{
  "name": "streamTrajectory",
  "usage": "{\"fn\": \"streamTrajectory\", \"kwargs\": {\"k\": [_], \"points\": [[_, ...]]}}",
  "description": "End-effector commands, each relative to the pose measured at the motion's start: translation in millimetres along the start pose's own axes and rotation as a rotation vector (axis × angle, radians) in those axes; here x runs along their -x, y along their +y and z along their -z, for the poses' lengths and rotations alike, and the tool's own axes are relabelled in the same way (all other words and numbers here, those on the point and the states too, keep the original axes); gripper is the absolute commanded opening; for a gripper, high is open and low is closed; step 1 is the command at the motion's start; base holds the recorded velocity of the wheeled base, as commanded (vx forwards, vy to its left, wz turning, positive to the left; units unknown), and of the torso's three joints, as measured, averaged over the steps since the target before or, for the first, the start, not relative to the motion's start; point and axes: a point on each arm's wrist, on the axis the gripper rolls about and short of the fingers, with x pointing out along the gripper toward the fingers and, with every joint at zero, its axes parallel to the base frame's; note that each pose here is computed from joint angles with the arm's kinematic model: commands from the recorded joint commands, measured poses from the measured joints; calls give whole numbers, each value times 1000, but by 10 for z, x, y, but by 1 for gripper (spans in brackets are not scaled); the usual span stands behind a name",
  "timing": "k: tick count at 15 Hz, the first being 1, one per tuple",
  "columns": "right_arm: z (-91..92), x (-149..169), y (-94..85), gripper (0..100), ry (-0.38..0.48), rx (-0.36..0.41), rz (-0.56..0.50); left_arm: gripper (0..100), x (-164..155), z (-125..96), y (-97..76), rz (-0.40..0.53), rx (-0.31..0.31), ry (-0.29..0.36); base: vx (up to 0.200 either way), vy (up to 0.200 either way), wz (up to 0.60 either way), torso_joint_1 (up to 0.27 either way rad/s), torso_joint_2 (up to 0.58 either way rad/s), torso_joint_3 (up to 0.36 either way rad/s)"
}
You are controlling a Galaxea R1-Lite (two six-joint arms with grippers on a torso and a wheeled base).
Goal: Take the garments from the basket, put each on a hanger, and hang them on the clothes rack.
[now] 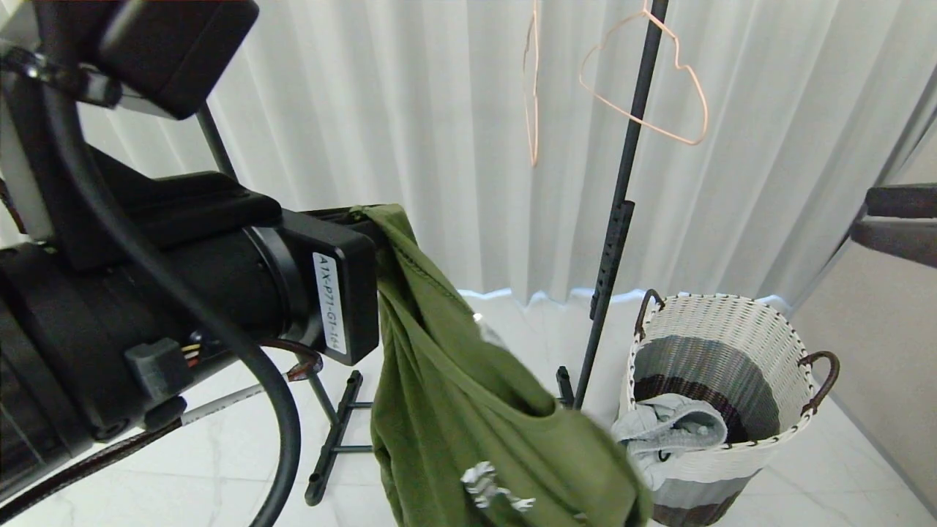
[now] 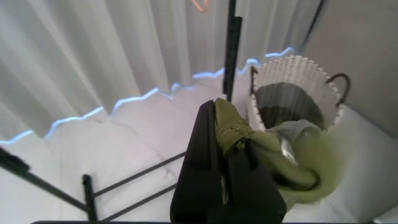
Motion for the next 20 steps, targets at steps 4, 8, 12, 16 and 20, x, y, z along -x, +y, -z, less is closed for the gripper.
{"fn": "streamTrajectory", "kwargs": {"k": [4, 8, 12, 16, 20], "points": [[151, 171, -15, 100, 20, -11, 86, 0, -83, 206, 134, -86, -90, 71, 0, 0, 0, 0, 0, 0], [228, 167, -118, 100, 113, -43, 198, 0, -43, 270, 327, -157, -154, 90, 0, 0, 0, 0, 0, 0], [242, 154, -124, 100, 120, -45, 199, 0, -36, 263, 379, -181, -149, 88, 0, 150, 0, 1, 4, 2], [253, 110, -163, 100, 136, -52, 219, 0, -47, 277, 396, -190, -149, 96, 0, 200, 0, 1, 5, 5], [291, 43, -303, 100, 181, -25, 329, 0, -57, 333, 422, -203, -154, 114, 0, 200, 0, 2, 4, 0]]}}
